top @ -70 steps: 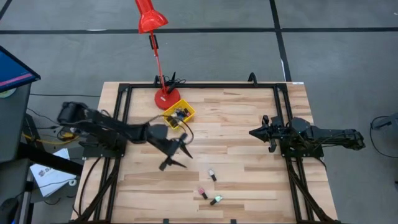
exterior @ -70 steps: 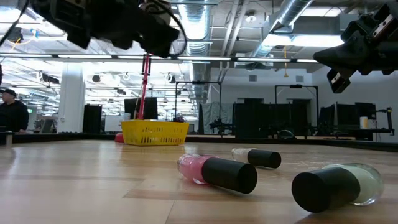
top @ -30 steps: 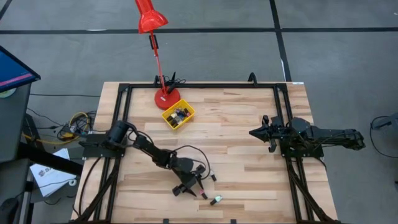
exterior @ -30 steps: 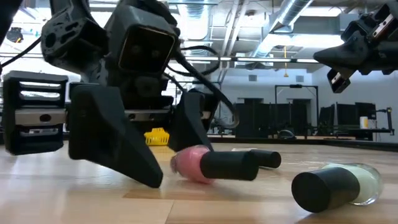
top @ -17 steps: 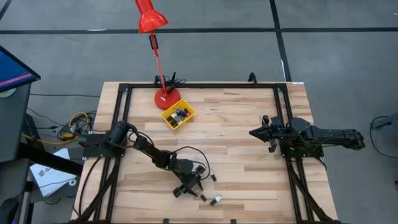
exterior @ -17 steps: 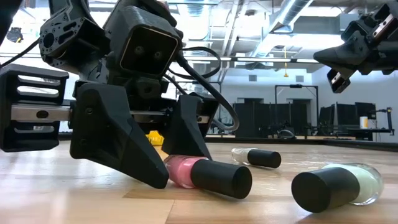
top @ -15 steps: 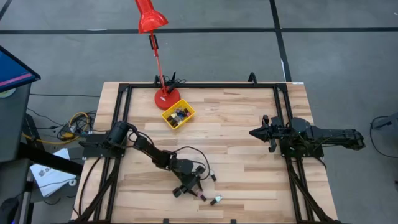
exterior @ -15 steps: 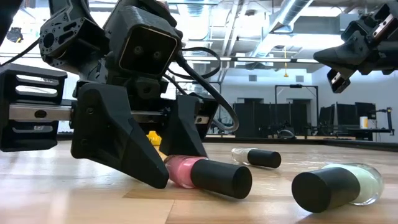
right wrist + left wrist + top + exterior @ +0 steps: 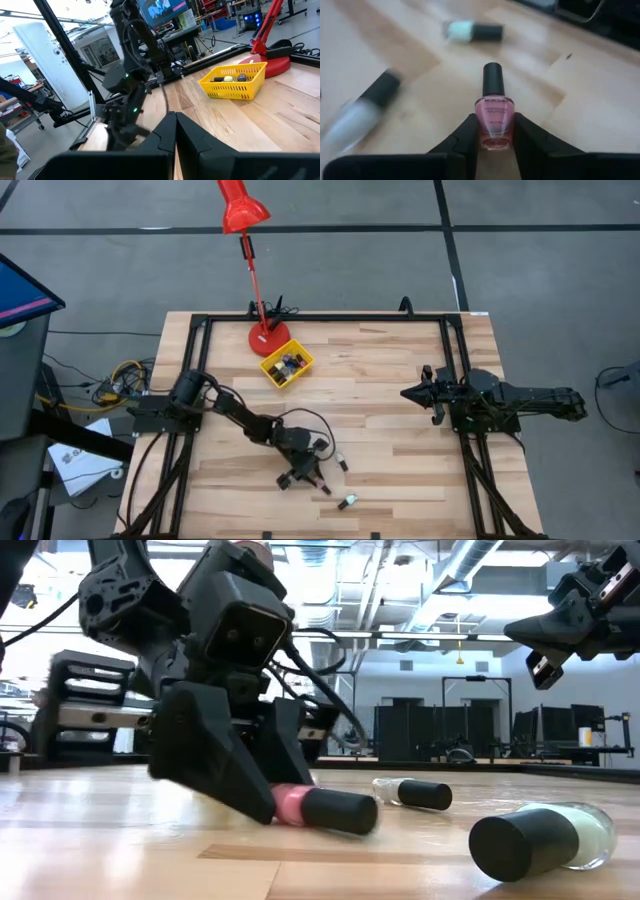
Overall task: Pick & Place Nail Polish
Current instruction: Put the pink nail polish into the yellow basket
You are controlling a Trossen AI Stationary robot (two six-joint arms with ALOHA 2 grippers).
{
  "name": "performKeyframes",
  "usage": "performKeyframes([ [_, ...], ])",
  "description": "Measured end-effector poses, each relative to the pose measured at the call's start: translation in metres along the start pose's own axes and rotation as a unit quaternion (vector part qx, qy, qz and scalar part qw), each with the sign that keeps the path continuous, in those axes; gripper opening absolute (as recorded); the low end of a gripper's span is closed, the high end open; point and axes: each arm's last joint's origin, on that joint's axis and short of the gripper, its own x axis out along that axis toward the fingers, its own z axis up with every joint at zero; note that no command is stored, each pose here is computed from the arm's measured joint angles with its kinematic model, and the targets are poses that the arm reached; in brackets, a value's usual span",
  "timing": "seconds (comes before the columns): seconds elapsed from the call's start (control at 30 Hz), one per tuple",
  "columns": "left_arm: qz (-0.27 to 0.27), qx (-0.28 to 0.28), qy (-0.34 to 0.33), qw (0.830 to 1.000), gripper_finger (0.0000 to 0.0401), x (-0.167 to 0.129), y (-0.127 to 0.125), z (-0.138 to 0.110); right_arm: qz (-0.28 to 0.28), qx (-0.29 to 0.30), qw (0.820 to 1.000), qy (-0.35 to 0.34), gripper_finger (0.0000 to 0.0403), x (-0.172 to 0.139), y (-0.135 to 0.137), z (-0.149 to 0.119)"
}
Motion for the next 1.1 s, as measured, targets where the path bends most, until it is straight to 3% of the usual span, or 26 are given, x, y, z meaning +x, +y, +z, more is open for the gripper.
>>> performKeyframes([
  [0.2,0.055,-0.019,0.068,0.996,0.0085,-0.042,0.011,0.005,0.000,0.000,1.000,0.000,0.0000,0.000,0.000,0.000],
  [0.4,0.155,-0.051,0.040,0.986,0.0085,-0.100,0.025,0.022,0.000,0.000,1.000,0.000,0.0000,0.000,0.000,0.000],
  [0.5,0.252,-0.088,0.018,0.963,0.0085,-0.134,0.032,0.030,-0.001,0.000,1.000,0.000,0.0000,0.000,0.000,0.000],
  [0.6,0.355,-0.119,0.006,0.927,0.0085,-0.168,0.039,0.030,-0.001,0.000,1.000,0.000,0.0000,0.000,0.000,0.000],
  [0.77,0.464,-0.184,0.028,0.866,0.0085,-0.216,0.056,0.016,-0.003,0.000,1.000,-0.001,0.0000,0.000,-0.001,0.000],
  [0.9,0.504,-0.234,0.035,0.831,0.0085,-0.242,0.072,-0.001,-0.007,0.000,1.000,0.001,0.0000,0.000,-0.001,0.000],
  [1.1,0.494,-0.279,0.086,0.819,0.0085,-0.256,0.077,-0.024,-0.012,0.000,1.000,-0.001,0.0000,0.000,-0.002,0.000],
])
